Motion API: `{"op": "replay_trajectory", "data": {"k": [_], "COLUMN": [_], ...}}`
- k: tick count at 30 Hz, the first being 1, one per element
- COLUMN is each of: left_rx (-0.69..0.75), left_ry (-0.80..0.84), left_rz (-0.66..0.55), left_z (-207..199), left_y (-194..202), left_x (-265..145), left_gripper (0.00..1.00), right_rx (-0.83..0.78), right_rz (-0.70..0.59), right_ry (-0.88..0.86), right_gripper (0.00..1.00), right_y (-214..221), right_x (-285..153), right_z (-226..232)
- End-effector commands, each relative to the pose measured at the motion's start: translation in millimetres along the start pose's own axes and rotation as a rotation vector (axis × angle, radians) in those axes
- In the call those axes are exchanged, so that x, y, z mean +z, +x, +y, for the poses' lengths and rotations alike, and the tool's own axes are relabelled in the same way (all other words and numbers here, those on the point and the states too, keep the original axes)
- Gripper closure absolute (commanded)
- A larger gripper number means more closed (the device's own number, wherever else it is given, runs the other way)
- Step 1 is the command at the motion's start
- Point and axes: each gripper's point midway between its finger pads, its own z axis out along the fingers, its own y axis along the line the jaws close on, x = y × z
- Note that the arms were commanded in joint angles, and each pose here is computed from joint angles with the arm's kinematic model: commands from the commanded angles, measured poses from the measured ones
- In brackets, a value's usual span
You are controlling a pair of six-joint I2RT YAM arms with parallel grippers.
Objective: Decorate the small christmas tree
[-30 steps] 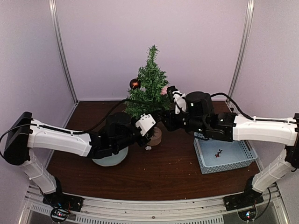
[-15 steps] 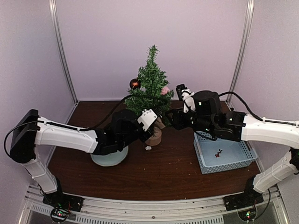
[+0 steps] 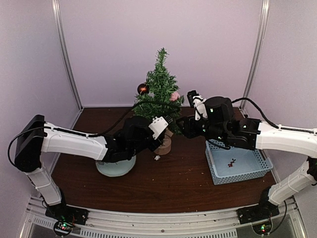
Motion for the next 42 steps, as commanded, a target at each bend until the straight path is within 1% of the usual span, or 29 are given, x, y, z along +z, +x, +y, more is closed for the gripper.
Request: {"op": "replay_trajectory", "data": {"k": [1, 6, 12, 16, 20, 24, 27, 29, 33, 35, 36, 40, 42], "left_rx": [-0.035, -0.046, -0.05, -0.048, -0.049, -0.064, -0.067, -0.065, -0.072, -0.08, -0.082, -0.09, -0.093], "left_ry": [-0.024, 0.023, 0.081, 0.132, 0.198, 0.275, 0.326, 0.355, 0.365, 0.358, 0.357, 0.351, 0.344], "left_rz": [-0.022, -0.108, -0.167, -0.176, -0.178, -0.198, -0.197, -0.188, -0.167, -0.166, -0.164, -0.168, -0.17], "left_z": [10.2, 11.8, 11.2, 6.5, -3.3, -13.0, -20.1, -22.4, -22.6, -20.4, -20.7, -19.6, -18.1], "left_y": [-5.5, -29.5, -45.0, -42.8, -32.7, -22.5, -14.1, -10.5, -4.4, -5.0, -4.8, -9.1, -11.7], "left_x": [-0.8, -13.8, -31.5, -43.6, -58.6, -81.8, -98.1, -107.2, -114.5, -114.9, -114.5, -111.7, -110.9], "left_gripper": [0.64, 0.58, 0.49, 0.46, 0.45, 0.45, 0.45, 0.45, 0.45, 0.44, 0.44, 0.44, 0.44], "right_rx": [0.012, 0.011, 0.004, 0.005, 0.013, 0.051, 0.118, 0.179, 0.343, 0.427, 0.466, 0.666, 0.725], "right_rz": [-0.016, -0.016, -0.015, -0.01, 0.015, 0.081, 0.151, 0.217, 0.425, 0.538, 0.572, 0.595, 0.591], "right_ry": [0.028, 0.022, 0.023, 0.032, 0.058, 0.128, 0.225, 0.321, 0.525, 0.6, 0.625, 0.668, 0.688], "right_gripper": [0.63, 0.62, 0.62, 0.61, 0.61, 0.6, 0.6, 0.6, 0.61, 0.62, 0.63, 0.66, 0.66], "right_y": [-5.2, -5.9, -7.5, -7.3, -5.2, 3.7, 17.2, 30.9, 77.5, 108.7, 121.3, 156.4, 169.1], "right_x": [-3.3, -3.8, -5.4, -8.3, -13.5, -26.7, -44.6, -61.2, -94.8, -107.8, -112.0, -112.9, -109.5], "right_z": [-7.1, -6.0, -6.3, -9.8, -18.6, -44.7, -80.0, -110.7, -171.5, -191.2, -198.2, -216.7, -223.7]}}
